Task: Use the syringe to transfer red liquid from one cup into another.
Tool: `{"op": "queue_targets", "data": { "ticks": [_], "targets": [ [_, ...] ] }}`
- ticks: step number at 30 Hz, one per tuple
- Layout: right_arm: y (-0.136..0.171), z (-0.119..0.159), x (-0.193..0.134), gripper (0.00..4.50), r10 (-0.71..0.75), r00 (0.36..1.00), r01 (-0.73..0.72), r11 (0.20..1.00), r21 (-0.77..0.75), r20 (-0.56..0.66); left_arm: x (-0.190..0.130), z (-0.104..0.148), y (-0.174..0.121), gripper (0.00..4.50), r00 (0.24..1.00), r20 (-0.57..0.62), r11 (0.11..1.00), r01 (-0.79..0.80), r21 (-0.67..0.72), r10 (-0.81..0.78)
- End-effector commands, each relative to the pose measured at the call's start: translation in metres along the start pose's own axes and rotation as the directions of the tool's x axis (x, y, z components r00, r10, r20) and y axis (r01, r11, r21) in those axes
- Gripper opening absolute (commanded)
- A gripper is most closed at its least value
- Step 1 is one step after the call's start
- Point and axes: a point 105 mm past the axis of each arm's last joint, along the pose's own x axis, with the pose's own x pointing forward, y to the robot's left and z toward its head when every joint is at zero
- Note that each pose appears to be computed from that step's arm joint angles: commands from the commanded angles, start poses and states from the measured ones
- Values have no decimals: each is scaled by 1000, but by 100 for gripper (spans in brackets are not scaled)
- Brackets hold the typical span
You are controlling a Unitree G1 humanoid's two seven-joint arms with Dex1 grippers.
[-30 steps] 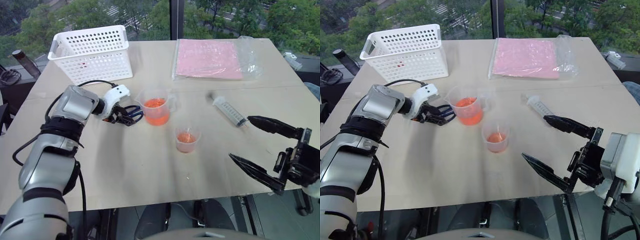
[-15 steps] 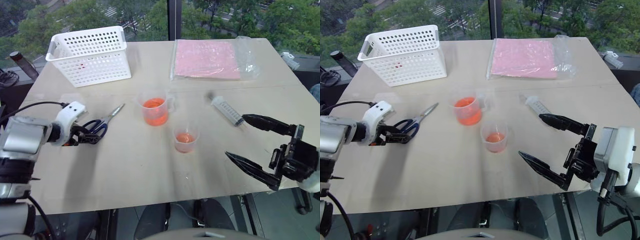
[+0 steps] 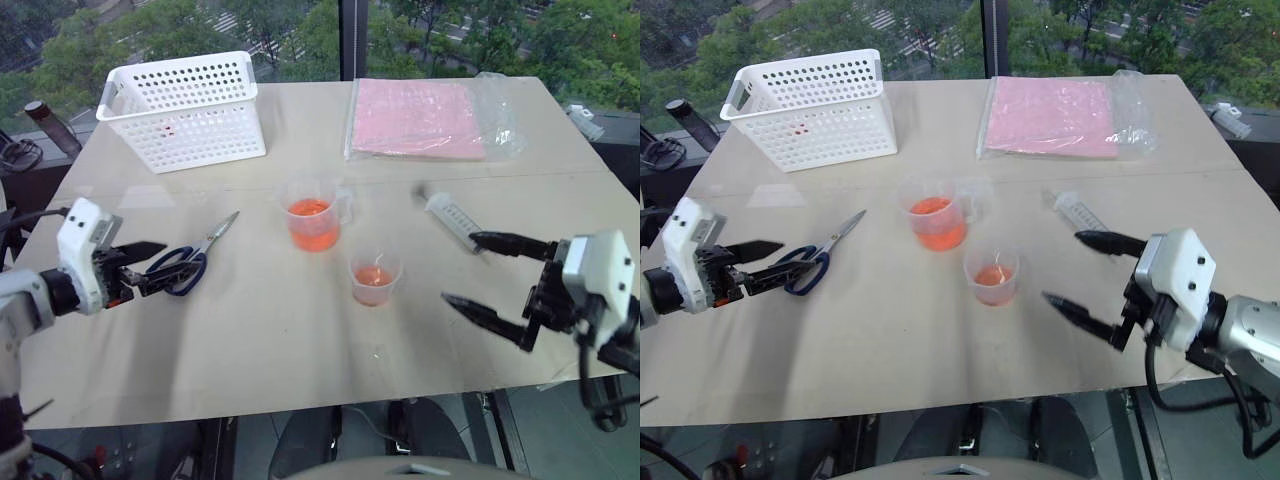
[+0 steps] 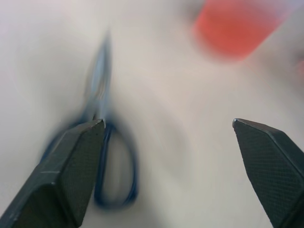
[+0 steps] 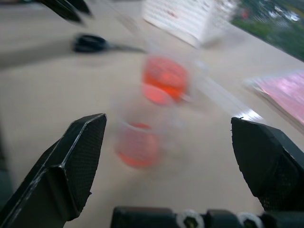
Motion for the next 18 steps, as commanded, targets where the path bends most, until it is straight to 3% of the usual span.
{"op": "queue_targets", "data": {
  "ticks": [1, 5, 7, 10, 14, 18],
  "targets": [
    [-20, -3, 12, 450, -48, 999, 49, 997, 57, -23, -16, 37, -50, 446, 943, 151, 952, 282, 120, -298],
    [-54, -28, 29, 450, -180, 947, 175, 984, -42, -267, -7, 54, -89, 446, 847, 169, 862, 478, 171, -503],
    [-73, -39, 37, 450, -229, 909, 250, 968, 15, -349, -1, 61, -106, 446, 809, 182, 828, 529, 186, -559],
    [-88, -46, 51, 450, -226, 885, 301, 945, 131, -406, 5, 67, -116, 446, 783, 207, 809, 557, 186, -587],
    [-108, -53, 62, 450, -264, 829, 373, 918, 135, -493, 7, 61, -120, 446, 780, 192, 802, 569, 182, -596],
    [-118, -58, 74, 450, -212, 817, 383, 895, 230, -537, 10, 59, -123, 446, 789, 191, 811, 555, 184, -583]
  ]
}}
